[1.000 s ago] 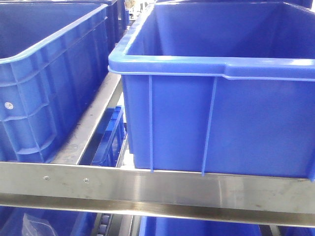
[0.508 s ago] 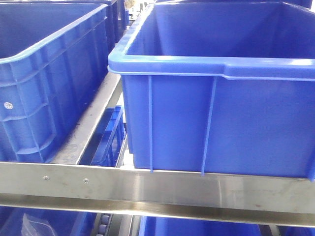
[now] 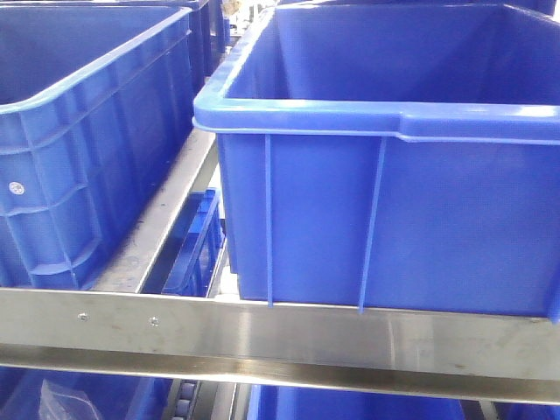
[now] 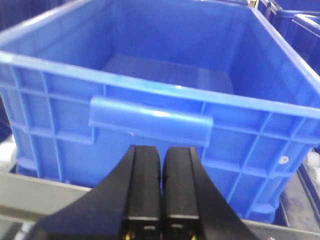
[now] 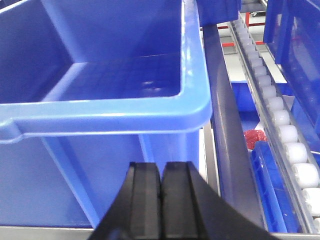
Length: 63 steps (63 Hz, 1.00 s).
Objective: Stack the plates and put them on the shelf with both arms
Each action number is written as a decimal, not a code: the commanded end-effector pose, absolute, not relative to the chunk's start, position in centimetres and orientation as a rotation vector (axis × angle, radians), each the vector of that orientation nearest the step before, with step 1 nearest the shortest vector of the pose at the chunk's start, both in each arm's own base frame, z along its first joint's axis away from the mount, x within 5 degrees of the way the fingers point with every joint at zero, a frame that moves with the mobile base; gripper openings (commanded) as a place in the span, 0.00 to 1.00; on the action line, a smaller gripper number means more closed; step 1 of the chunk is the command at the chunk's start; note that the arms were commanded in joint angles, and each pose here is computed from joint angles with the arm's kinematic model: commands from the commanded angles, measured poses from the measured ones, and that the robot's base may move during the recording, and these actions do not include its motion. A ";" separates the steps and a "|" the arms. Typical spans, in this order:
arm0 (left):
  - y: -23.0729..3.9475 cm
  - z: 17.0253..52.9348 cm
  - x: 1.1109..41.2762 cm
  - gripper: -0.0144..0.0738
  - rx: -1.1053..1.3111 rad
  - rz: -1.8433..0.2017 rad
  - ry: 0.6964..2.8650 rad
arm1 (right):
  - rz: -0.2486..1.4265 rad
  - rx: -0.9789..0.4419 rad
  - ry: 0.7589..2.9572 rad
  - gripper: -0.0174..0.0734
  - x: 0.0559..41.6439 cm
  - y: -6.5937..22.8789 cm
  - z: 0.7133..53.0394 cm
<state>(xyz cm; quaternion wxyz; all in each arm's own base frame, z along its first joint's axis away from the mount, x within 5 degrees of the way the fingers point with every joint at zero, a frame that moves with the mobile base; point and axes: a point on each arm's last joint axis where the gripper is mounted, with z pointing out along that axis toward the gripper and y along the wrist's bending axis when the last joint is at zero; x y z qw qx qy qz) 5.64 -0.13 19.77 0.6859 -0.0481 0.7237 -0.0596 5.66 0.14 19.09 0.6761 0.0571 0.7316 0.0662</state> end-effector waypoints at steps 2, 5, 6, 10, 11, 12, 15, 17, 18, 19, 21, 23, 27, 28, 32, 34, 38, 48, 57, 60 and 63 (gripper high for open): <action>-0.1 20.1 5.6 0.27 -0.096 -0.126 1.523 | 0.136 0.117 1.522 0.25 5.4 0.1 20.5; -0.1 20.1 5.6 0.27 -0.096 -0.127 1.520 | 0.136 0.117 1.522 0.25 5.4 0.1 20.5; -0.1 20.1 5.6 0.27 -0.096 -0.127 1.518 | 0.136 0.117 1.522 0.25 5.4 0.1 20.5; -0.2 20.2 5.6 0.27 -0.067 -0.129 1.516 | 0.136 0.117 1.522 0.25 5.4 0.1 20.5; -0.2 20.2 5.6 0.27 -0.058 -0.133 1.517 | 0.136 0.117 1.522 0.25 5.4 0.1 20.5; -0.3 20.2 5.6 0.27 -0.049 -0.134 1.516 | 0.136 0.117 1.522 0.25 5.4 0.1 20.5; -0.4 20.2 5.6 0.27 -0.020 -0.148 1.515 | 0.136 0.117 1.522 0.25 5.4 0.1 20.5; -0.5 20.2 5.5 0.27 -0.003 -0.158 1.515 | 0.136 0.117 1.522 0.25 5.4 0.1 20.5; -0.6 20.2 5.5 0.27 0.004 -0.162 1.515 | 0.136 0.117 1.522 0.25 5.4 0.1 20.5; -0.6 20.2 5.5 0.27 0.012 -0.169 1.516 | 0.136 0.117 1.522 0.25 5.4 0.1 20.5; -0.7 20.2 5.5 0.27 0.024 -0.175 1.516 | 0.136 0.117 1.522 0.25 5.4 0.1 20.5; -0.8 20.2 5.5 0.27 0.035 -0.183 1.516 | 0.136 0.117 1.522 0.25 5.4 0.1 20.5; -0.8 20.2 5.5 0.27 0.042 -0.190 1.514 | 0.136 0.117 1.522 0.25 5.4 0.1 20.5; -0.8 20.2 5.5 0.27 0.042 -0.190 1.514 | 0.136 0.117 1.522 0.25 5.4 0.1 20.5; -0.8 20.3 5.5 0.27 0.042 -0.191 1.509 | 0.136 0.117 1.522 0.25 5.4 0.1 20.5; -0.8 20.3 5.5 0.27 0.042 -0.191 1.506 | 0.136 0.117 1.522 0.25 5.4 0.1 20.5; -0.8 20.3 5.5 0.27 0.041 -0.190 1.502 | 0.136 0.117 1.522 0.25 5.4 0.1 20.5; -0.8 20.3 5.5 0.27 0.036 -0.195 1.500 | 0.136 0.117 1.522 0.25 5.4 0.1 20.5; -0.8 20.3 5.5 0.27 0.036 -0.195 1.504 | 0.136 0.117 1.522 0.25 5.4 0.1 20.5; -0.8 20.3 5.5 0.27 0.036 -0.195 1.504 | 0.136 0.117 1.522 0.25 5.4 0.1 20.5; -0.8 20.3 5.5 0.27 0.036 -0.195 1.504 | 0.136 0.117 1.522 0.25 5.4 0.1 20.5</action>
